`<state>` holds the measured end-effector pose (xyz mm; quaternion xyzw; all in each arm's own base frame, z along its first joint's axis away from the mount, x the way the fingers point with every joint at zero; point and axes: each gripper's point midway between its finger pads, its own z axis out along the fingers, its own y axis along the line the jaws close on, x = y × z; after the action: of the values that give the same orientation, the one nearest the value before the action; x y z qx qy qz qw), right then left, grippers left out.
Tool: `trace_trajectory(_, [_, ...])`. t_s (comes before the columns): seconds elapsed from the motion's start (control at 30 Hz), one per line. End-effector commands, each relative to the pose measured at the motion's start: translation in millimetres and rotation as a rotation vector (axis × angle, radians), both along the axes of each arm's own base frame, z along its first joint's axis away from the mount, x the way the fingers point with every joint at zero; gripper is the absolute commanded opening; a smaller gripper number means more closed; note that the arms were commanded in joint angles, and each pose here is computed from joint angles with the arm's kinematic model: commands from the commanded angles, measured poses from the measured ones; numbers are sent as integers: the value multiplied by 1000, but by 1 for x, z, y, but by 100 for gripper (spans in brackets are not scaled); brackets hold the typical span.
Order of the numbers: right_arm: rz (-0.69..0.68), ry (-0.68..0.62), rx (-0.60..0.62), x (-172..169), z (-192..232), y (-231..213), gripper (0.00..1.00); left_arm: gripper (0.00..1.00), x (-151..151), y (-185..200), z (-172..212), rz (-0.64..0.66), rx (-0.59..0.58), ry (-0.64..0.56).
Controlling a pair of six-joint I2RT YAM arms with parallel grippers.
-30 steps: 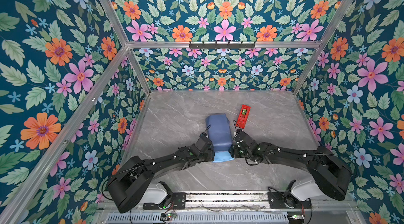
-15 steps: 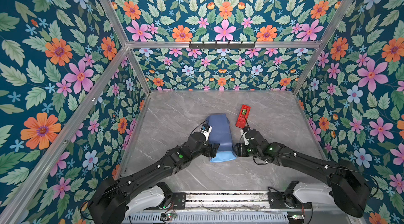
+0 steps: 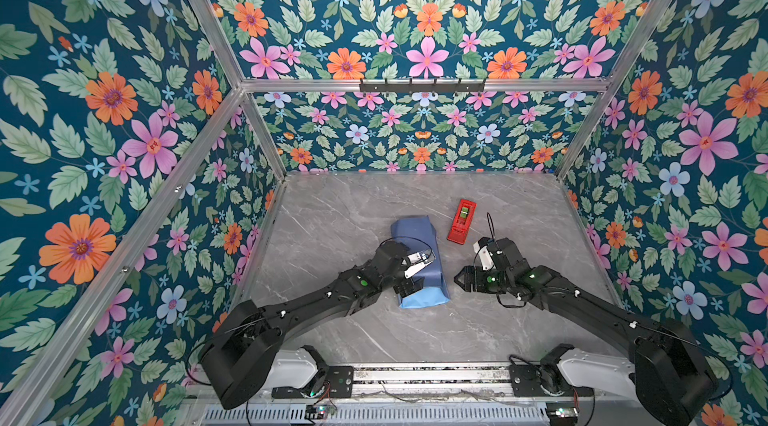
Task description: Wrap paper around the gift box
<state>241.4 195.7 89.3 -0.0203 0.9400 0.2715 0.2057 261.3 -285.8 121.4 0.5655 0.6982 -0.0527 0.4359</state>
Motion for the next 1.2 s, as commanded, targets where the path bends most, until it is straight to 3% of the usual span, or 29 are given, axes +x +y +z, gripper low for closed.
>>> trace_trajectory(0.0, [3, -1, -14, -2, -3, -3, 82, 91, 4, -6, -5, -87, 70, -58])
trace_trajectory(0.3, [-19, 21, -5, -3, -9, -3, 83, 80, 12, -6, -32, -110, 166, -16])
trace_trajectory(0.67, [-16, 28, 68, 6, -13, 14, 82, 75, 12, 5, -55, -101, 238, -2])
trace_trajectory(0.9, [-79, -14, 8, 26, -28, 10, 67, 74, 12, 7, -60, -102, 254, 2])
trace_trajectory(1.17, [-38, -15, 5, 30, -41, 32, 55, 74, 11, 7, -62, -102, 258, 7])
